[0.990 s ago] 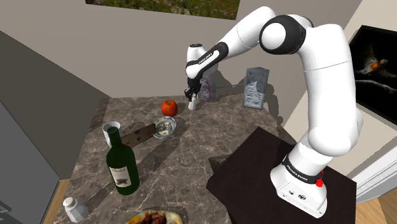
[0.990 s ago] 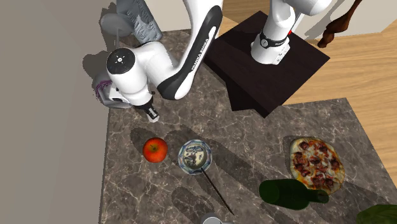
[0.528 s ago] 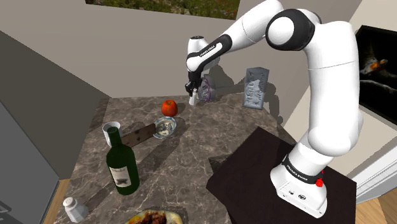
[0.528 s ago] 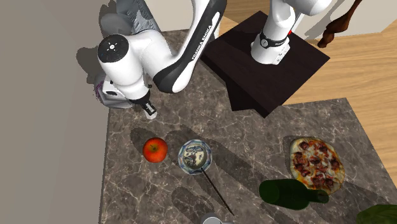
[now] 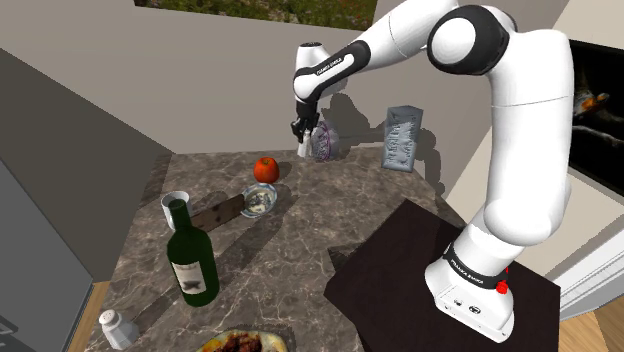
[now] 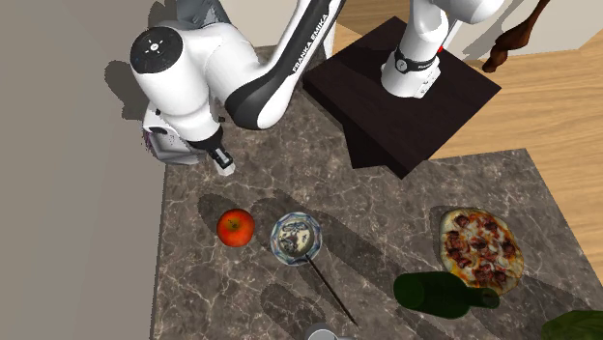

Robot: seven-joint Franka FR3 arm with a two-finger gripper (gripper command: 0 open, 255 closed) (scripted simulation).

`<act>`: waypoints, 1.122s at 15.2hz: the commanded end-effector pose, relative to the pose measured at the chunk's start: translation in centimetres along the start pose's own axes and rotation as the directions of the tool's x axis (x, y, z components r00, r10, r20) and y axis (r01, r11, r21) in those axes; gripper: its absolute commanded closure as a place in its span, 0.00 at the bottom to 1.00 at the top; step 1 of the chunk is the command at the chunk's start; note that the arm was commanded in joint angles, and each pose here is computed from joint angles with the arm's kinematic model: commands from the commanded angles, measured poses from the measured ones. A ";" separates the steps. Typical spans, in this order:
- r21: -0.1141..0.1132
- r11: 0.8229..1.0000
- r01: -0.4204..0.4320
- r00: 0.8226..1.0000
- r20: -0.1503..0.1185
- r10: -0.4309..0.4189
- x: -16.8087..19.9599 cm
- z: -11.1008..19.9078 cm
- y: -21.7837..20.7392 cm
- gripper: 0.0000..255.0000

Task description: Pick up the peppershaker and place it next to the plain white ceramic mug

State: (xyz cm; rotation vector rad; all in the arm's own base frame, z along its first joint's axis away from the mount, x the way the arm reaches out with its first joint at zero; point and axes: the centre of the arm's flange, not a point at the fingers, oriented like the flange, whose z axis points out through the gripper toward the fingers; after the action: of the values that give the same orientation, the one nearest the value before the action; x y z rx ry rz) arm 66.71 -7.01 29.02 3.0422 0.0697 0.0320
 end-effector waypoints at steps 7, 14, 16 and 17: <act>0.000 1.000 0.000 1.000 0.000 0.000 0.1 -4.3 0.4 1.00; 0.000 1.000 0.000 1.000 0.000 0.000 -0.1 -6.3 -3.4 1.00; 0.000 1.000 0.000 1.000 0.000 0.000 -0.2 -6.6 -6.0 1.00; 0.000 1.000 0.000 1.000 0.000 0.000 -0.2 -6.8 -7.3 1.00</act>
State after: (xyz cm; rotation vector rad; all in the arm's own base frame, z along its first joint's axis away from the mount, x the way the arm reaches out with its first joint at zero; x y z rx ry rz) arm 66.29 -0.60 34.94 3.0424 0.0715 0.0317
